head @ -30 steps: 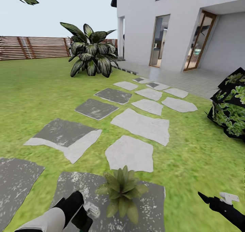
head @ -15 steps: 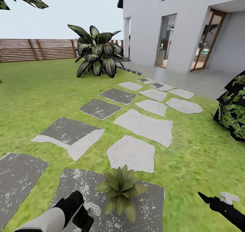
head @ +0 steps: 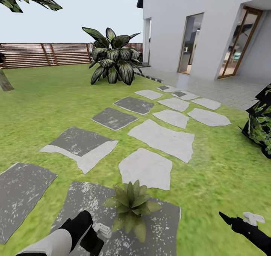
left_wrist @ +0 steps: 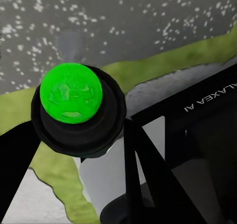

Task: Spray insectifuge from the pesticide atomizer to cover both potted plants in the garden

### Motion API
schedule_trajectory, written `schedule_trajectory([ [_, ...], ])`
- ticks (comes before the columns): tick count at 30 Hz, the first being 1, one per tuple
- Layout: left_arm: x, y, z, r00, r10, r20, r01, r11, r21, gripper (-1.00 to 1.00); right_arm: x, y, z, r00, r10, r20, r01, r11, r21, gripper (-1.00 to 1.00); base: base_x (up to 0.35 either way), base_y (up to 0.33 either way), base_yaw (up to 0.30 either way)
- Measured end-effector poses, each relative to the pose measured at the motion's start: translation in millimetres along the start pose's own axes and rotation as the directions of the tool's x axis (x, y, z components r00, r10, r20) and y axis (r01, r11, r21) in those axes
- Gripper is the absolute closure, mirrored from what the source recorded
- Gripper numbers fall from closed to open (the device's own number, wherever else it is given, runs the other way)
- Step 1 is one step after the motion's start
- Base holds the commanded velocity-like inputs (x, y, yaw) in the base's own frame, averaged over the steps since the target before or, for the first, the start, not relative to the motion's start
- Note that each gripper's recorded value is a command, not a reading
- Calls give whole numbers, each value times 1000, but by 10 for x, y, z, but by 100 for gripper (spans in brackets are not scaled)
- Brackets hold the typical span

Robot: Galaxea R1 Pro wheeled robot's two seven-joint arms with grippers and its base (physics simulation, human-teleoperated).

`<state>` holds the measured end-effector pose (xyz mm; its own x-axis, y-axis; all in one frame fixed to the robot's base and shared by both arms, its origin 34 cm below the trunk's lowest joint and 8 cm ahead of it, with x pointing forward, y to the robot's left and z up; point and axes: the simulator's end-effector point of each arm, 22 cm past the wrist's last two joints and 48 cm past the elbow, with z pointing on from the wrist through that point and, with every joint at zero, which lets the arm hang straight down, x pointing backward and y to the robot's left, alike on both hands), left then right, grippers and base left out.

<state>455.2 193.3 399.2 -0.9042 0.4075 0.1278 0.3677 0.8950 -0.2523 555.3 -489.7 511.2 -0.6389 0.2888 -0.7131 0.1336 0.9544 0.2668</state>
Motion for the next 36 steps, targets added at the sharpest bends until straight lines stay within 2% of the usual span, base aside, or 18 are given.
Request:
schedule_trajectory([
  [10, -32, -1, -15, 1000, -4, 10, 4, 1000, 2, 100, -1, -1, -1, 1000, 0, 0, 0, 1000, 0, -100, 36, -15, 268],
  [16, -52, -27, -14, 1000, -8, 16, 8, 1000, 10, 100, -1, -4, -2, 1000, -1, 0, 1, 1000, 1, -100, 132, -235, 56],
  [25, -50, -27, -12, 1000, -8, 15, 8, 1000, 10, 100, -1, -3, 0, 1000, -1, 0, 1, 1000, 1, -100, -22, -293, 271],
  [32, -53, -34, -13, 1000, -7, 15, 7, 1000, 11, 100, 0, -3, 0, 1000, 0, 0, 0, 1000, 1, -100, -17, -40, 284],
  [36, -83, -112, -3, 1000, 0, 18, 0, 1000, 19, 100, -1, -3, -1, 1000, -1, 0, 1, 1000, 1, -100, -1, -241, 161],
])
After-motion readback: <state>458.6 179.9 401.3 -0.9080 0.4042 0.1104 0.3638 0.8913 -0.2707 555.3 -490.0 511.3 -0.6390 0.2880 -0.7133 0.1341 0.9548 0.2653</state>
